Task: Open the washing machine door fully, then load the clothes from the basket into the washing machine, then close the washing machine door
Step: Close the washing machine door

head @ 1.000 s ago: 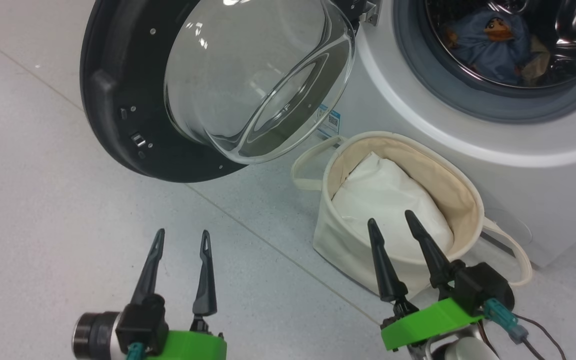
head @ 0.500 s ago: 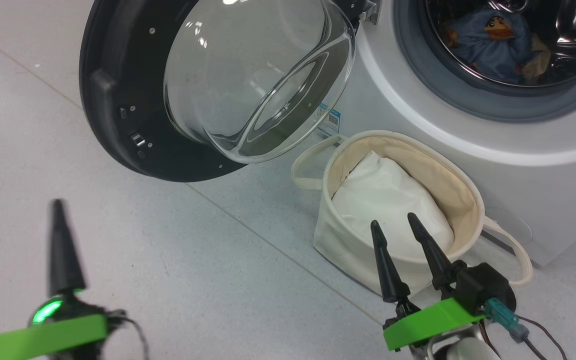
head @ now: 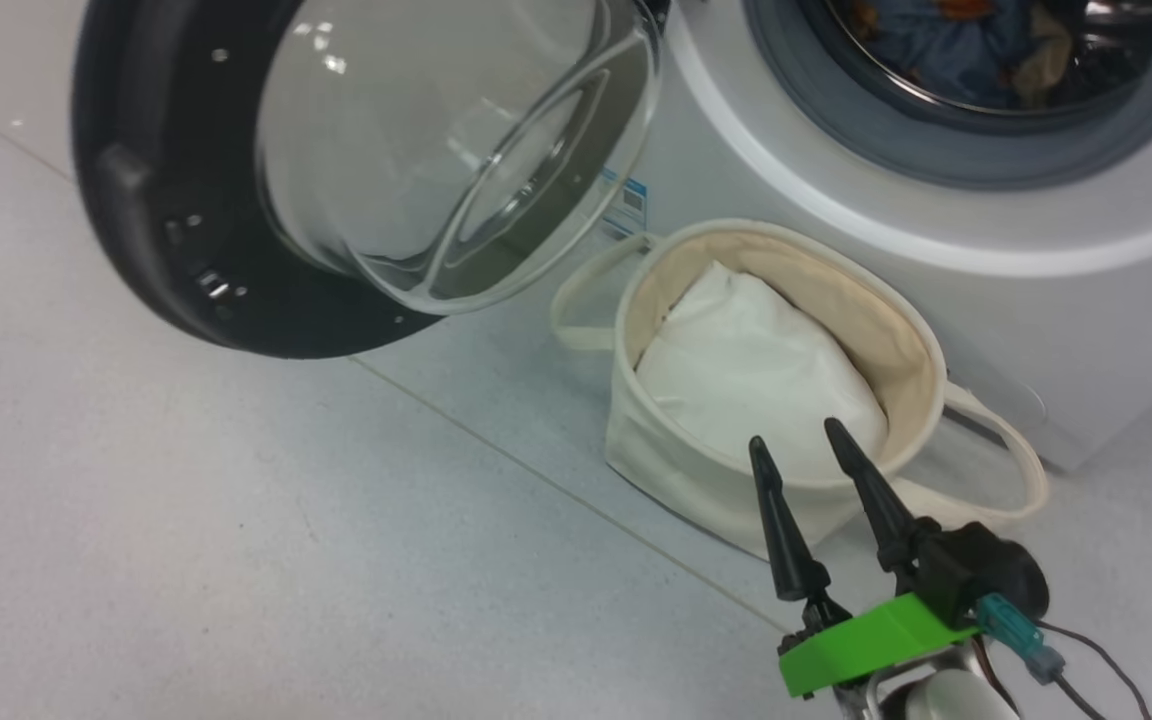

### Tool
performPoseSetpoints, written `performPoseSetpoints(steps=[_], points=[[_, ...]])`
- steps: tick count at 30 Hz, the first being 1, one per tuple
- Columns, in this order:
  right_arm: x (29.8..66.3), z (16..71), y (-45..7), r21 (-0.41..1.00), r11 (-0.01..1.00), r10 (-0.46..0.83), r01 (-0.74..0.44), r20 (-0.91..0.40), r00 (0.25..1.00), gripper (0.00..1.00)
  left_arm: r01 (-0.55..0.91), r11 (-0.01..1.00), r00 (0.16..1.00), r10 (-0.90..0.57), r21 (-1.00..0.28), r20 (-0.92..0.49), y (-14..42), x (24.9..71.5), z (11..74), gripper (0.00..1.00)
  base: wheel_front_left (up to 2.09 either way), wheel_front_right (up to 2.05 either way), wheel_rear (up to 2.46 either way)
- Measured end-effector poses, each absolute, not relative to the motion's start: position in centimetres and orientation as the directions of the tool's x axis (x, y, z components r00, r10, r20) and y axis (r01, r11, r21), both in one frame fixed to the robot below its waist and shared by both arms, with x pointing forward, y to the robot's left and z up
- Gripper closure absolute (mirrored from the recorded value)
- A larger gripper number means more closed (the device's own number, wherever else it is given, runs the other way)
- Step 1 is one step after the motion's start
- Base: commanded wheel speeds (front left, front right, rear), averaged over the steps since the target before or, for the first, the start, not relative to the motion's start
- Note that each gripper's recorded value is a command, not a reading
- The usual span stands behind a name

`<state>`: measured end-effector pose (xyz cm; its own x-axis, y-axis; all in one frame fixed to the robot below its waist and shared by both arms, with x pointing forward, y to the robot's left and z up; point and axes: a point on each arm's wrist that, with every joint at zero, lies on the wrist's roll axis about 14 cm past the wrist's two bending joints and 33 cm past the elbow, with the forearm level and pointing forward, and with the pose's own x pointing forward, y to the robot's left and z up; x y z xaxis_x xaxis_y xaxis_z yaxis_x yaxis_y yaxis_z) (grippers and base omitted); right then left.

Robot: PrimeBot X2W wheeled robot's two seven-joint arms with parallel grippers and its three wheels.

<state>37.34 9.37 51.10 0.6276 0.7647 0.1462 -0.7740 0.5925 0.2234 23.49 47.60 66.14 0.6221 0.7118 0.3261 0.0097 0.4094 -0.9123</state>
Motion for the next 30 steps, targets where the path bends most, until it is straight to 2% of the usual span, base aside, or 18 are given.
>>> performPoseSetpoints(steps=[5,10,14,18,26,30], points=[[38.6,50.7,7.7,0.199,0.627,0.742,-0.753,0.140,0.655,0.00,-0.006,0.301,0.663,0.715,-0.953,0.222,51.6,25.7,65.8,1.00,0.00,0.00,0.00],[39.8,50.1,5.9,0.186,0.663,0.715,-0.725,0.128,0.687,0.00,-0.099,0.251,0.724,0.682,-0.963,0.103,53.0,29.2,63.6,1.00,0.00,0.00,0.00],[40.2,49.2,4.6,0.190,0.689,0.694,-0.699,0.105,0.712,0.00,-0.178,0.228,0.772,0.635,-0.957,0.008,52.3,32.6,61.0,1.00,0.00,0.00,0.00],[40.8,49.1,3.5,0.189,0.712,0.671,-0.677,0.103,0.734,0.00,-0.194,0.196,0.799,0.600,-0.961,-0.039,51.6,35.6,59.3,1.00,0.00,0.00,0.00],[41.8,48.4,1.1,0.191,0.762,0.616,-0.619,0.086,0.783,0.00,-0.249,0.167,0.819,0.562,-0.954,-0.115,50.6,39.4,55.9,1.00,0.00,0.00,0.00],[42.0,47.9,0.0,0.192,0.782,0.591,-0.593,0.072,0.803,0.00,-0.269,0.158,0.854,0.495,-0.950,-0.160,49.2,41.4,54.5,1.00,0.00,0.00,0.00]])
